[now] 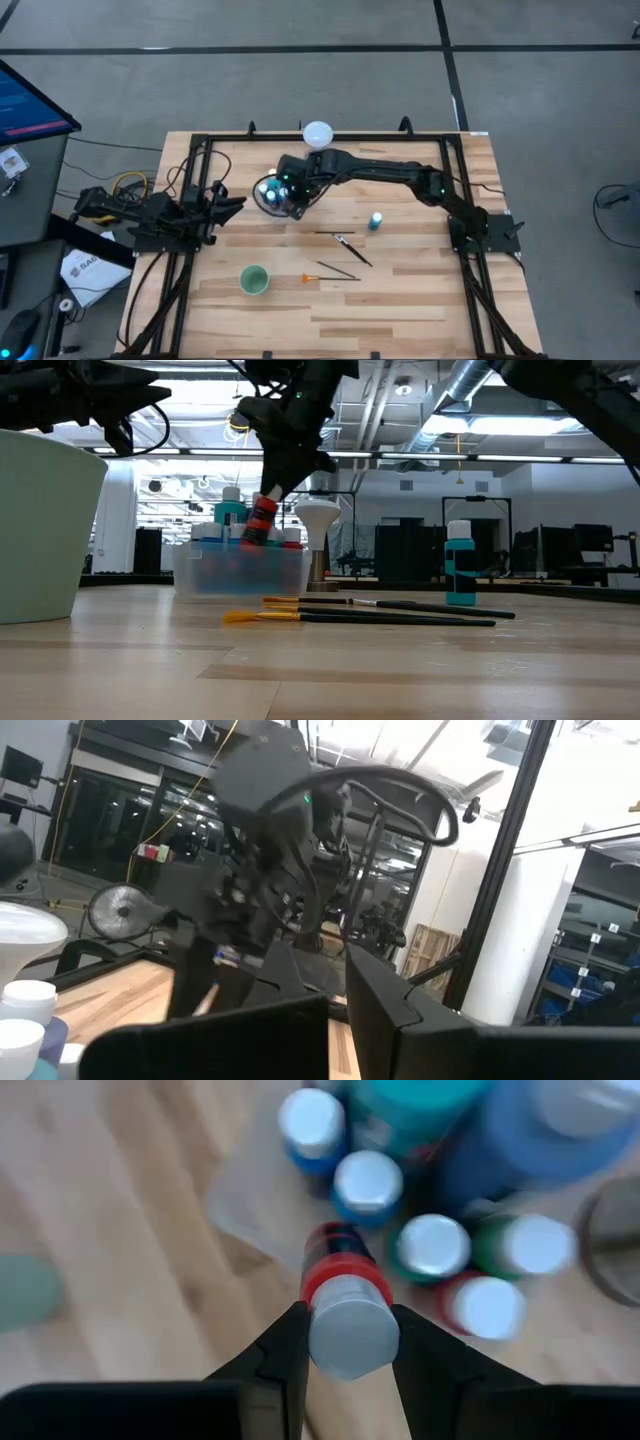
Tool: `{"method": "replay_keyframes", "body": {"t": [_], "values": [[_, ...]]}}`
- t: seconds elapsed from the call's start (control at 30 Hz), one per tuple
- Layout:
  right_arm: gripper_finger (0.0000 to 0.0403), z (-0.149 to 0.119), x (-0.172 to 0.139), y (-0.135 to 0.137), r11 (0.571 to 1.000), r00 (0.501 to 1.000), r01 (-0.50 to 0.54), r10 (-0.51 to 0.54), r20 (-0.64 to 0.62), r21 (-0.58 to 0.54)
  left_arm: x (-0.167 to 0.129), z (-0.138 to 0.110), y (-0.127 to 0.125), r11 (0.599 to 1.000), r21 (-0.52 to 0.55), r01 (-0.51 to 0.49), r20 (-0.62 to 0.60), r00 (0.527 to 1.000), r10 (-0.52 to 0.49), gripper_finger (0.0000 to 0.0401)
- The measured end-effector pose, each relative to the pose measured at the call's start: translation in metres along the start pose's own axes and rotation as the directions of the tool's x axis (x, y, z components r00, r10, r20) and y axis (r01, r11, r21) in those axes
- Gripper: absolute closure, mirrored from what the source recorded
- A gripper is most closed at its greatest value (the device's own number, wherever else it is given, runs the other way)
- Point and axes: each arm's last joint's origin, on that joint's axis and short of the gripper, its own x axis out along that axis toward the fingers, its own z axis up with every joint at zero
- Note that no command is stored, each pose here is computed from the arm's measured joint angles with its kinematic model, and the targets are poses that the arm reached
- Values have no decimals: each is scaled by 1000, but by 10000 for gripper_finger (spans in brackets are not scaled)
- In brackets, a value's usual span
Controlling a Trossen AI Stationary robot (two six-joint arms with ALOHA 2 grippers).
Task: Pick & Place Paint Supplies
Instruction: Put the small red bottle into the white bin
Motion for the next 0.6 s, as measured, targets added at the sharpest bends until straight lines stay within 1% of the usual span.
{"method": "replay_keyframes", "body": {"t": [0.07, 0.13, 0.2, 0.43, 0.53, 0.6], "values": [[296, 4, 6, -1, 1000, 1000, -14, 14, 20, 6, 0, -1, 0, 1000, 2, -1, -5, 1000, 1, 400], [296, 3, 9, -4, 1000, 1000, 4, -4, 1, 11, 1, -1, 0, 1000, 2, -2, -5, 1000, 2, 400], [296, 3, 17, -3, 1000, 1000, 0, 0, 1, 11, 1, -2, 0, 1000, 5, -3, -14, 1000, 3, 400], [296, -1, 27, -4, 1000, 999, 21, -20, -39, 11, 2, -3, 0, 1000, 8, -5, -22, 1000, 5, 400], [296, 0, 32, -4, 1000, 999, 16, -16, -32, 11, 2, -3, 0, 1000, 9, -6, -26, 1000, 6, 400], [289, 0, 34, -4, 1000, 999, 20, -19, -40, 11, 2, -4, 0, 1000, 13, -8, -37, 999, 9, 400]]}}
